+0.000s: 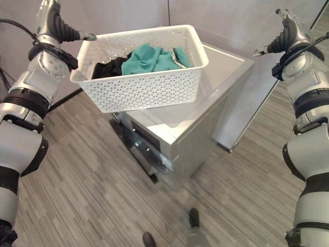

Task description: Grab the laundry basket,head to the washer,open it,put in the laundry and shut it.

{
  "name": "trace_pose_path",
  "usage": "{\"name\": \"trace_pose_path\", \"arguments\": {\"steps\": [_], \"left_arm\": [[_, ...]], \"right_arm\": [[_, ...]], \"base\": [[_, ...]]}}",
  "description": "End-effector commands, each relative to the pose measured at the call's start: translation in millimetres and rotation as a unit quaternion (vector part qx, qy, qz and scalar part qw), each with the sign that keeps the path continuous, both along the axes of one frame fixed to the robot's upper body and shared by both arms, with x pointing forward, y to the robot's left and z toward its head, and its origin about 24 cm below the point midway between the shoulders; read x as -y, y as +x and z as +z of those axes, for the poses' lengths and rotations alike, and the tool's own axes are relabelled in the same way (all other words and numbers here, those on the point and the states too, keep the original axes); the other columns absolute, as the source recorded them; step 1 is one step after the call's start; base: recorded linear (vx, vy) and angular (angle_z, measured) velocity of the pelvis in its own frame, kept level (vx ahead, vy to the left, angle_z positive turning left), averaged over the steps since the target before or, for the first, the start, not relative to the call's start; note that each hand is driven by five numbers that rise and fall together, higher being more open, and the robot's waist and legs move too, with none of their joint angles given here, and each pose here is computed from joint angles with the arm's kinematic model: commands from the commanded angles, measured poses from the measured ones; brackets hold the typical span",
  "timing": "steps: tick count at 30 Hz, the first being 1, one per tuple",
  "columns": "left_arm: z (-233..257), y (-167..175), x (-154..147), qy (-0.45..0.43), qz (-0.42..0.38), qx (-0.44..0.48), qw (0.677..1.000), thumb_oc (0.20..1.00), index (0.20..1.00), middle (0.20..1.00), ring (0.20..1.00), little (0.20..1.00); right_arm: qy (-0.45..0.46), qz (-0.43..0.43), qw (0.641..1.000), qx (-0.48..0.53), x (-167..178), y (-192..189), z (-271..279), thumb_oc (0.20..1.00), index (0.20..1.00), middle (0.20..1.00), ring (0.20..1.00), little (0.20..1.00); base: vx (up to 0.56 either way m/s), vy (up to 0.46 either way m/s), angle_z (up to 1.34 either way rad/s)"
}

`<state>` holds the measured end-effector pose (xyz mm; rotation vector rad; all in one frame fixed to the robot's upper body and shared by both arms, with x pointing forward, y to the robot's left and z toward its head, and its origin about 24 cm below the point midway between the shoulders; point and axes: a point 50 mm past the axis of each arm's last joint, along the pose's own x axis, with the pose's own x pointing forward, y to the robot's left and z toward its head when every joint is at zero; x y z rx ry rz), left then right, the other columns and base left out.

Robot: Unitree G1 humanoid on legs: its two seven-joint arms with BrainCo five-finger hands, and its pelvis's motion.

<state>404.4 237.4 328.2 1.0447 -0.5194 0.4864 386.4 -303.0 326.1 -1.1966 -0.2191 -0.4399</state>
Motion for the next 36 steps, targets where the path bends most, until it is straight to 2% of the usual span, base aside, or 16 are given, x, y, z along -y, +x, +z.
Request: {"name": "trace_pose_path", "arguments": {"steps": [1,6,10,11,14,15,16,18,19,20,21,24,26,27,30,36], "left_arm": [[24,-25,-55,-0.004,0.081,0.047,0.996,1.0,1.0,1.0,1.0,1.0],[-2,-61,-114,-0.016,0.123,0.061,0.99,1.0,1.0,1.0,1.0,1.0],[-67,-130,-183,-0.031,0.197,0.027,0.98,1.0,1.0,1.0,1.0,1.0],[-69,-131,-181,-0.03,0.193,0.026,0.98,1.0,1.0,1.0,1.0,1.0],[-115,-164,-214,-0.089,0.25,-0.034,0.964,1.0,1.0,1.0,1.0,1.0],[-156,-189,-230,-0.144,0.287,-0.085,0.943,1.0,1.0,1.0,1.0,1.0],[-157,-189,-230,-0.145,0.287,-0.086,0.943,1.0,1.0,1.0,1.0,1.0],[-199,-208,-233,-0.187,0.3,-0.166,0.921,1.0,1.0,1.0,1.0,1.0],[-228,-219,-230,-0.213,0.298,-0.201,0.909,1.0,1.0,1.0,1.0,1.0],[-293,-244,-218,-0.3,0.31,-0.286,0.855,1.0,1.0,1.0,1.0,1.0],[-292,-244,-218,-0.3,0.31,-0.285,0.856,1.0,1.0,1.0,1.0,1.0],[-369,-279,-188,-0.4,0.321,-0.403,0.758,1.0,1.0,1.0,1.0,1.0],[-425,-296,-134,-0.456,0.286,-0.506,0.674,1.0,1.0,1.0,1.0,1.0],[-425,-296,-134,-0.456,0.286,-0.505,0.675,1.0,1.0,1.0,1.0,1.0],[-475,-331,-58,-0.472,0.212,-0.646,0.561,1.0,1.0,1.0,1.0,1.0],[-494,-329,2,-0.403,0.111,-0.727,0.544,1.0,1.0,1.0,1.0,1.0]], "right_arm": [[0.012,-0.03,0.998,0.062,38,-27,18,1.0,1.0,1.0,1.0,1.0],[0.001,-0.057,0.996,0.073,85,-72,-4,1.0,1.0,1.0,1.0,1.0],[-0.011,-0.155,0.986,0.061,149,-155,-49,1.0,1.0,1.0,1.0,1.0],[-0.011,-0.158,0.986,0.06,151,-161,-52,1.0,1.0,1.0,1.0,1.0],[0.074,-0.243,0.967,0.033,190,-211,-95,1.0,1.0,1.0,1.0,1.0],[0.162,-0.307,0.938,-0.003,211,-251,-141,1.0,1.0,1.0,1.0,1.0],[0.163,-0.306,0.938,-0.004,211,-252,-141,1.0,1.0,1.0,1.0,1.0],[0.275,-0.371,0.88,-0.111,222,-301,-205,1.0,1.0,1.0,1.0,1.0],[0.311,-0.382,0.859,-0.139,219,-313,-228,1.0,1.0,1.0,1.0,1.0],[0.394,-0.414,0.792,-0.216,201,-342,-289,1.0,1.0,1.0,1.0,1.0],[0.395,-0.413,0.792,-0.216,201,-341,-289,1.0,1.0,1.0,1.0,1.0],[0.488,-0.425,0.701,-0.301,157,-363,-359,1.0,1.0,1.0,1.0,1.0],[0.525,-0.41,0.635,-0.392,103,-369,-412,1.0,1.0,1.0,1.0,1.0],[0.525,-0.409,0.635,-0.392,103,-368,-412,1.0,1.0,1.0,1.0,1.0],[0.523,-0.367,0.571,-0.516,46,-386,-452,1.0,1.0,1.0,1.0,1.0],[0.493,-0.269,0.599,-0.571,11,-346,-469,1.0,1.0,1.0,1.0,1.0]], "base": [[0.04,-0.009,-0.01],[0.03,0.004,-0.01],[0.04,0.02,0.08],[0.06,0.017,0.15],[0.01,0.028,0.16],[-0.02,0.02,0.08],[-0.01,0.036,0.05],[-0.03,0.032,0.02],[-0.05,0.066,0.04],[-0.05,0.05,0.06],[-0.07,0.063,0.03],[-0.02,0.085,0.04],[0.0,0.124,0.0],[0.0,0.119,-0.02],[0.01,0.142,0.04],[-0.06,0.123,-0.13]]}}
